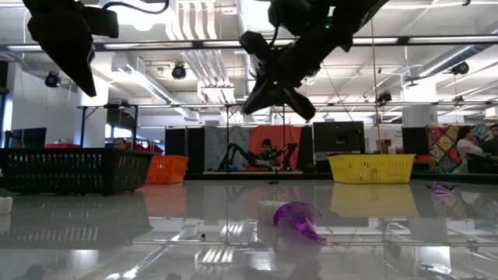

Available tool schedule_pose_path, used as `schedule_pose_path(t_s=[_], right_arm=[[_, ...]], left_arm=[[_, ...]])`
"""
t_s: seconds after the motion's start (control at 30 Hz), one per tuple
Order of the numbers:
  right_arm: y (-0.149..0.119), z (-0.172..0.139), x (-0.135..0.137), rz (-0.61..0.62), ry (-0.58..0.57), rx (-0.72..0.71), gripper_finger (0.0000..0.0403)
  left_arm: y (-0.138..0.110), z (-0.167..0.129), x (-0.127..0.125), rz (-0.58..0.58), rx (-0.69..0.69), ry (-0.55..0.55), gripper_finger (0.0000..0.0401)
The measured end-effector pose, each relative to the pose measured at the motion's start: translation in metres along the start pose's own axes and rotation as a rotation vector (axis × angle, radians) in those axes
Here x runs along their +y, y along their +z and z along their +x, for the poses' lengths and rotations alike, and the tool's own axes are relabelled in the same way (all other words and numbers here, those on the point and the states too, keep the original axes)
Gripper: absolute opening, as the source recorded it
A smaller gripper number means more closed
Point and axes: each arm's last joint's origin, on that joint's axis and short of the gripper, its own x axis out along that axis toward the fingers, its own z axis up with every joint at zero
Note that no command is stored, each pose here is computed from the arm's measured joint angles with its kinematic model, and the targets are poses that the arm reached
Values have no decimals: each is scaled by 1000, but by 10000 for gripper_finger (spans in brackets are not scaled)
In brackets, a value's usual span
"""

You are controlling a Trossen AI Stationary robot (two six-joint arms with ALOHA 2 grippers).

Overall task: Sort Halloween decoration
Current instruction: Put the black spider toy into the black bin

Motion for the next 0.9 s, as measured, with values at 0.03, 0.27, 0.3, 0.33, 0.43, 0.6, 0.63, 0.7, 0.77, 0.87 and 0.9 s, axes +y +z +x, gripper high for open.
schedule_pose_path(t_s=[0.03, 0.27, 0.3, 0.33, 0.43, 0.6, 0.63, 0.7, 0.77, 0.87, 0.9], right_arm=[[2, 1, 1, -1, 11, 3, 9], [11, 26, 24, -74, 90, 23, 9], [13, 30, 28, -82, 97, 21, 9], [14, 34, 32, -87, 104, 18, 9], [17, 47, 44, -111, 124, 15, 9], [14, 65, 66, -137, 167, 22, 9], [12, 69, 70, -142, 173, 26, 9], [7, 76, 78, -152, 188, 34, 9], [4, 83, 87, -161, 204, 36, 9], [-1, 96, 99, -171, 225, 39, 9], [-2, 100, 102, -174, 230, 41, 9]], left_arm=[[0, 0, 1, -4, 1, 2, 78], [1, 1, 5, -38, 16, 23, 78], [0, 1, 5, -39, 20, 25, 78], [-1, 1, 6, -38, 24, 27, 78], [-4, -1, 9, -37, 35, 32, 78], [-7, -5, 12, -36, 26, 26, 78], [-7, -5, 13, -36, 24, 24, 78], [-8, -6, 14, -38, 18, 20, 78], [-8, -7, 15, -40, 13, 17, 78], [-9, -8, 15, -31, 9, 14, 78], [-9, -8, 16, -23, 8, 13, 78]])
